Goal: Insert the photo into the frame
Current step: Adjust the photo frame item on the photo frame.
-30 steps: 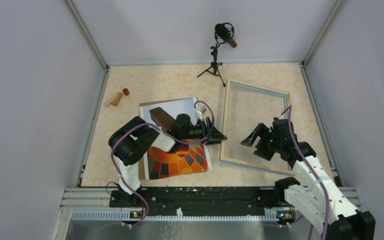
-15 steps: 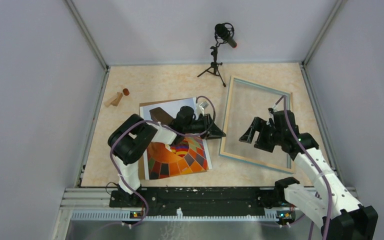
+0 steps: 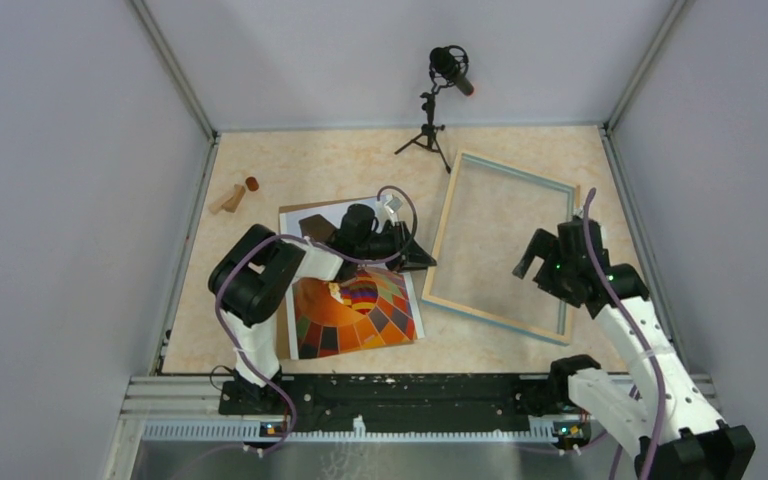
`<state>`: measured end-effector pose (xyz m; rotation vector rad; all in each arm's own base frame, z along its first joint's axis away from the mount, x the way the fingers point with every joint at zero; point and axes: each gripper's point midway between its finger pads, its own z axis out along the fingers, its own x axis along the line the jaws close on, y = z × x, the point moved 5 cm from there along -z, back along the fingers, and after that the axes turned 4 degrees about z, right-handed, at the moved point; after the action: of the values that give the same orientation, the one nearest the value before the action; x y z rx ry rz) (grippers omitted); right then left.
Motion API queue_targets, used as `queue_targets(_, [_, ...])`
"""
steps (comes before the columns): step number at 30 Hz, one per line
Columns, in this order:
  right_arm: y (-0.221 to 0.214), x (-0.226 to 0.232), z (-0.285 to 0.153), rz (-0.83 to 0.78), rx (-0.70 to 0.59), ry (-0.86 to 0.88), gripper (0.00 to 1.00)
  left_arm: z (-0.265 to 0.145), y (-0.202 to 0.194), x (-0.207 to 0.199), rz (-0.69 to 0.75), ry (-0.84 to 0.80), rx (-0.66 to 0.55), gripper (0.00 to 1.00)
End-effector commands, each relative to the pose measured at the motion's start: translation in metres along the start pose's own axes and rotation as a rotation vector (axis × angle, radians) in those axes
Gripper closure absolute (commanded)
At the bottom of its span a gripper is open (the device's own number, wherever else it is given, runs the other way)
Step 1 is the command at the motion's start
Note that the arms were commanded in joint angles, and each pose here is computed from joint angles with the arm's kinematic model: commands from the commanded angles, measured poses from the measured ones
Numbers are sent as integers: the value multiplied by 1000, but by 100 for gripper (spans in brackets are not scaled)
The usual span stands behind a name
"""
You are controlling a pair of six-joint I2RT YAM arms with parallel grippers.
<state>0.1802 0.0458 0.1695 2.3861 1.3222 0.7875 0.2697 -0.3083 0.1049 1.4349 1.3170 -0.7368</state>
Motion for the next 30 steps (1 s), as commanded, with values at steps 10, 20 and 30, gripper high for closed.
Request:
queue_targets(10, [116, -51, 75, 180, -58, -94, 17, -32, 7, 7, 38, -35, 10, 100])
queue_targets(20, [133, -49, 140, 85, 37, -23, 41, -39, 6, 9, 22, -34, 15, 100])
queue_targets(30, [122, -53, 165, 69, 80, 31, 66, -39, 11, 3, 46, -69, 11, 100])
